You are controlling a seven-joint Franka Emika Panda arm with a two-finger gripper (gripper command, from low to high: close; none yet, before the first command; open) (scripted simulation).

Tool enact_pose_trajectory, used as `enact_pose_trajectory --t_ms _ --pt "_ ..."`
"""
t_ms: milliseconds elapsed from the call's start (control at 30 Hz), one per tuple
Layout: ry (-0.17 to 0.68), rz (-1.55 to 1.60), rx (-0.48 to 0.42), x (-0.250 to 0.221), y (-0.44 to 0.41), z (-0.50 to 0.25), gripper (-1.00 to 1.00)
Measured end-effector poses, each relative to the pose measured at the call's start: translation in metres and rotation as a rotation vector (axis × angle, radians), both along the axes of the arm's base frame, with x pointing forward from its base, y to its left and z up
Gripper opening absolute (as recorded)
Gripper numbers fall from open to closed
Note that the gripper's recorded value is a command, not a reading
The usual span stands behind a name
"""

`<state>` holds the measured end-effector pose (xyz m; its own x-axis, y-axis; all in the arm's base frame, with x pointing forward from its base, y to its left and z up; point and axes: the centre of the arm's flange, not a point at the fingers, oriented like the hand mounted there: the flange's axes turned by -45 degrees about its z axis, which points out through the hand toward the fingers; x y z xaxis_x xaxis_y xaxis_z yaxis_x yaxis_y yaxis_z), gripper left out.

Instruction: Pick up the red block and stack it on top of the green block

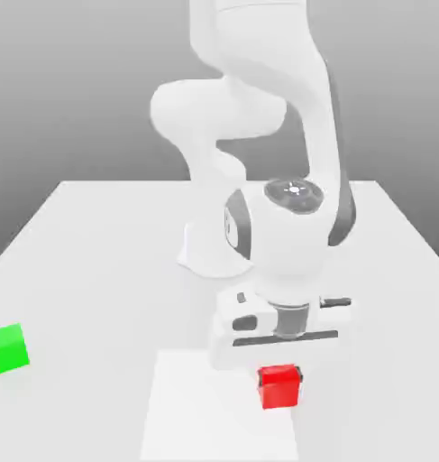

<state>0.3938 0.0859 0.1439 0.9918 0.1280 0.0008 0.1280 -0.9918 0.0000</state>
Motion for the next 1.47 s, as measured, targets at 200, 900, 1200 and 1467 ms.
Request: enact_pose_trajectory --t_ms 200,900,1200,1467 --pt "0.000 0.000 -0.001 0.001 0.000 0.049 -1.00" --pt "0.009 0.004 0.006 -0.018 -0.318 0.088 -1.00" --pt "0.000 0.036 0.000 -0.086 -0.426 0.093 -1.00" --pt "0.001 0.043 0.001 -0.087 -0.427 0.040 1.00"
